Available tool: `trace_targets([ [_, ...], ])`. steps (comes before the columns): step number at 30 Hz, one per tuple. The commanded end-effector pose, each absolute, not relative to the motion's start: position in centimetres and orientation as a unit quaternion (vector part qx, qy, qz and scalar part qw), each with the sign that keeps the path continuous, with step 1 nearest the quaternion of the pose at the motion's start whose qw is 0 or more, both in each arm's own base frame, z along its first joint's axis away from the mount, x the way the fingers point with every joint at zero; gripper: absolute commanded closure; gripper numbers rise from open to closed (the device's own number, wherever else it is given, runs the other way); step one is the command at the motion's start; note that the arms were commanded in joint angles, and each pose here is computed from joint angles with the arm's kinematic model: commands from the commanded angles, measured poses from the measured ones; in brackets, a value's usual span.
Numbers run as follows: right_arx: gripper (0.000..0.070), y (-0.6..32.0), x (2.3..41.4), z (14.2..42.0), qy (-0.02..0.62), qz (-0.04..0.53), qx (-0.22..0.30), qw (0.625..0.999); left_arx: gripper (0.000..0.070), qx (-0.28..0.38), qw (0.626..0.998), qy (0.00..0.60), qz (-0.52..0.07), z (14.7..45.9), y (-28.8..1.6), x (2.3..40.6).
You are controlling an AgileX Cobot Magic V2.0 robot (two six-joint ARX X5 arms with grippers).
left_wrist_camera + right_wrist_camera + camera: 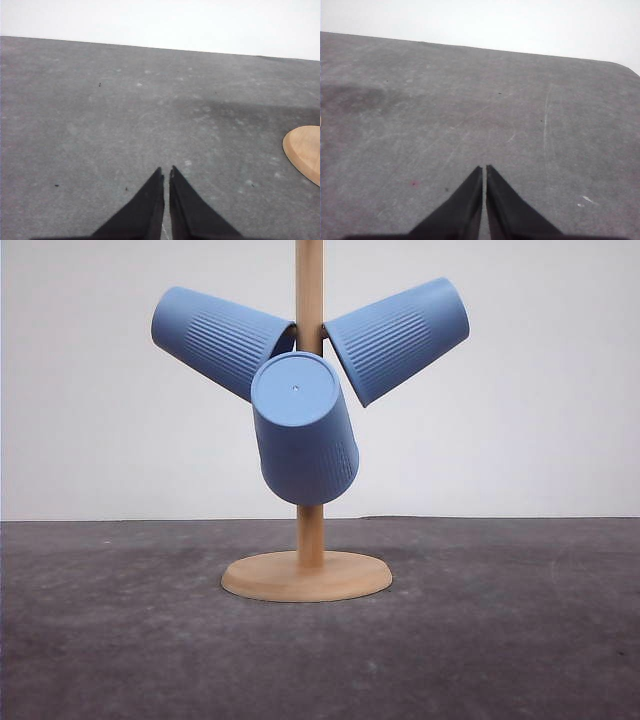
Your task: Place three cups
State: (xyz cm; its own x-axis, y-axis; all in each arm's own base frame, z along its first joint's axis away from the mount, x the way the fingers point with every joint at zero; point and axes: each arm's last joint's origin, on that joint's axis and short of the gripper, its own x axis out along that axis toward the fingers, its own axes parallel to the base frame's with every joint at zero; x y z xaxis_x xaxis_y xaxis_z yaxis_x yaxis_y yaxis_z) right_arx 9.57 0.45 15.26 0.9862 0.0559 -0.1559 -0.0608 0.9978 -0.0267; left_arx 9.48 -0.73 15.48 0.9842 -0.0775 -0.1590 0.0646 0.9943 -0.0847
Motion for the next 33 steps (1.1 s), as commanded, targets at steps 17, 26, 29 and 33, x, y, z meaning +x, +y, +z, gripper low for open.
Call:
trace_targets([
  [17, 0.069, 0.43, 9.6, 15.25, 0.073, 0.027, -0.018, 0.997, 0.07, -0.032, 0.995, 0.09, -0.037, 15.0, -0.76, 9.52],
  [26, 0.069, 0.43, 9.6, 15.25, 0.073, 0.027, -0.018, 0.997, 0.07, -0.032, 0.995, 0.09, -0.037, 15.0, -0.76, 9.52],
  [29, 0.069, 0.43, 9.6, 15.25, 0.073, 0.027, -0.018, 0.997, 0.07, -0.032, 0.995, 0.09, -0.037, 15.0, -0.76, 9.52],
  [33, 0.069, 0.43, 9.6, 15.25, 0.073, 0.027, -0.018, 0.997, 0.07, -0.032, 0.995, 0.09, -0.037, 15.0, -0.76, 9.52],
])
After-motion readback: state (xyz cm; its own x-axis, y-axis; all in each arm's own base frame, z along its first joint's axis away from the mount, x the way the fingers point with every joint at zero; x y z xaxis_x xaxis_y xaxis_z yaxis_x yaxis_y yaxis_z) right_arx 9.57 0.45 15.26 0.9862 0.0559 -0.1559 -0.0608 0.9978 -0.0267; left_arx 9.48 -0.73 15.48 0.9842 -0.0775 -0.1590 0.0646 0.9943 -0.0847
